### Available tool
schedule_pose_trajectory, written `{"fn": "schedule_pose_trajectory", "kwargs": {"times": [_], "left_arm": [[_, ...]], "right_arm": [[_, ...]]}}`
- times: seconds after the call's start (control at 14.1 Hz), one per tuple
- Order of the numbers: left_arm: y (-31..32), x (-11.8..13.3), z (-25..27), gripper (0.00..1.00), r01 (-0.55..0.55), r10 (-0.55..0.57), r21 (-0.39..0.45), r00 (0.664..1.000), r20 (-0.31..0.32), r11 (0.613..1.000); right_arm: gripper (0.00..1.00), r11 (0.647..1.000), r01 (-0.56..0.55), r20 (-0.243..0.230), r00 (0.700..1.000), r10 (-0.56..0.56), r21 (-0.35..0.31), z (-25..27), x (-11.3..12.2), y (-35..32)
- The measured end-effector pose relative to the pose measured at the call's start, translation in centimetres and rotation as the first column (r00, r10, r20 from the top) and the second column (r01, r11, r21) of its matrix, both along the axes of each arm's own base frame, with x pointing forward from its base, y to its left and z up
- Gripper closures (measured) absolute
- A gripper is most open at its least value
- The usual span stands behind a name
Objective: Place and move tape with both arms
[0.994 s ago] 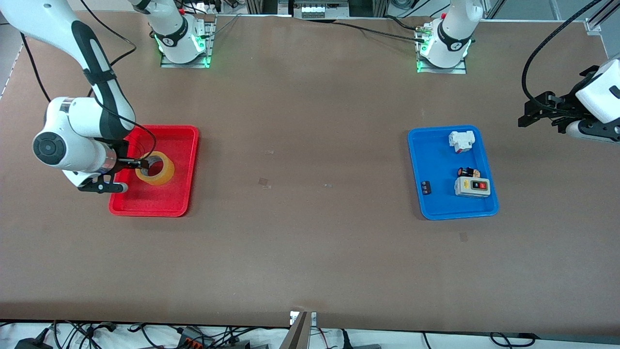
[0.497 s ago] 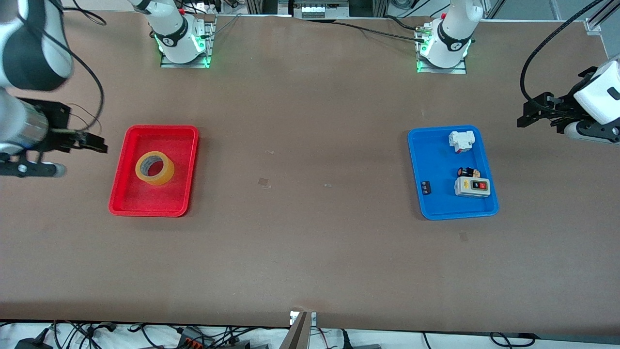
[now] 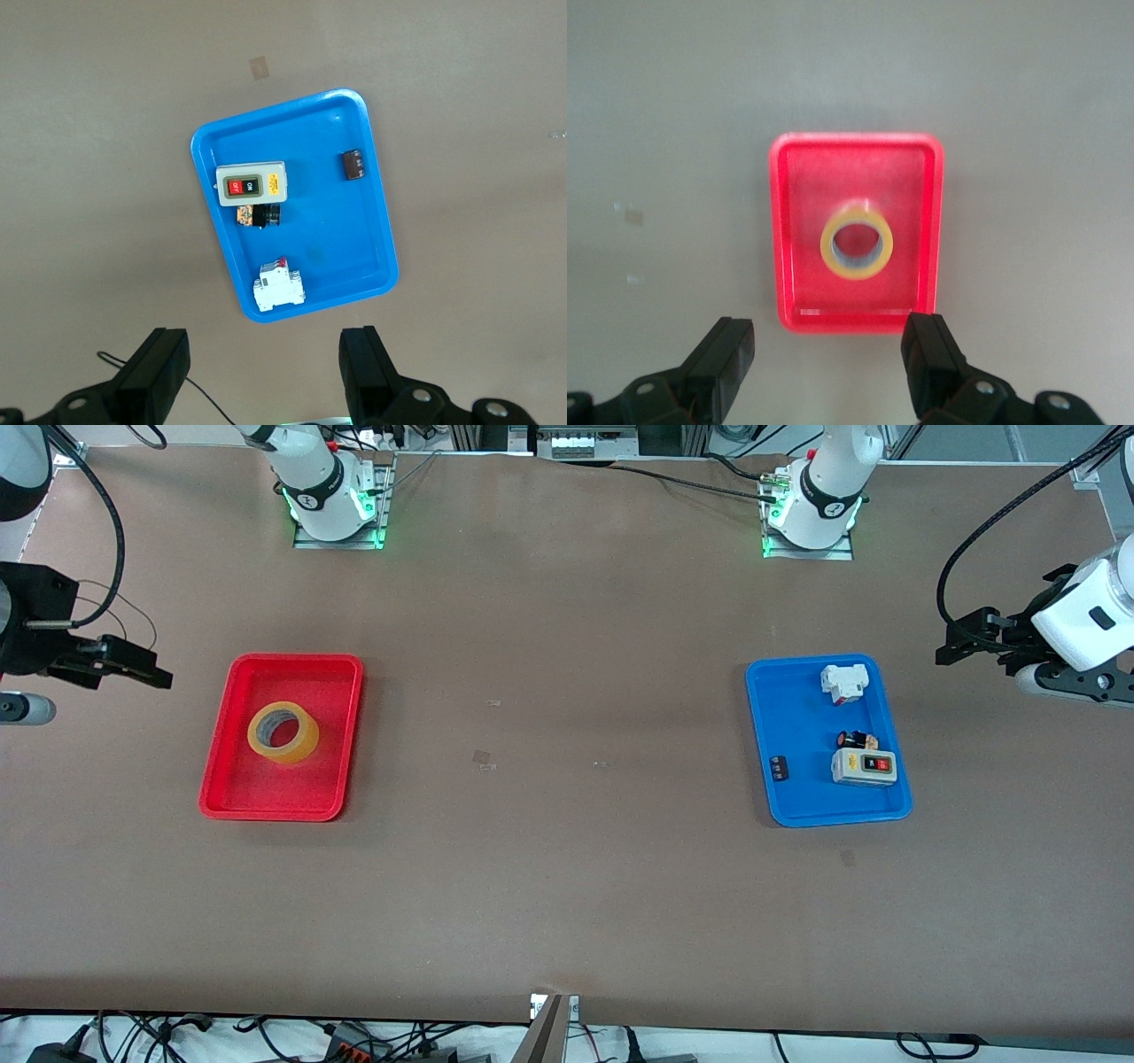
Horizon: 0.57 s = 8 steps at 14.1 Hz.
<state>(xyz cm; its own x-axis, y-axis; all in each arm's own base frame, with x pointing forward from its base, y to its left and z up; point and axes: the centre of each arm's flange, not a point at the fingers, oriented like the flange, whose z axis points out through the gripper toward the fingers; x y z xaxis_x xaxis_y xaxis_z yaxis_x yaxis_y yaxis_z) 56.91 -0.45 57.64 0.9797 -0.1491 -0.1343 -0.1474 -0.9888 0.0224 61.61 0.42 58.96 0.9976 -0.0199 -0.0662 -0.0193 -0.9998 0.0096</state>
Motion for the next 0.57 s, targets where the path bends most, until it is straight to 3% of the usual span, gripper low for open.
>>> {"fn": "schedule_pose_trajectory", "kwargs": {"times": [0.14, 0.57], "left_arm": [[0.0, 0.0, 0.0, 0.0, 0.0, 0.0, 0.0, 1.0, 0.0, 1.0], [0.0, 0.0, 0.0, 0.0, 0.0, 0.0, 0.0, 1.0, -0.001, 1.0]], "right_arm": [[0.0, 1.0, -0.002, 0.046, 0.999, 0.002, 0.0, -0.1, 0.9, -0.2], [0.0, 1.0, -0.029, 0.06, 0.998, 0.029, -0.002, 0.1, 0.3, -1.1]]}}
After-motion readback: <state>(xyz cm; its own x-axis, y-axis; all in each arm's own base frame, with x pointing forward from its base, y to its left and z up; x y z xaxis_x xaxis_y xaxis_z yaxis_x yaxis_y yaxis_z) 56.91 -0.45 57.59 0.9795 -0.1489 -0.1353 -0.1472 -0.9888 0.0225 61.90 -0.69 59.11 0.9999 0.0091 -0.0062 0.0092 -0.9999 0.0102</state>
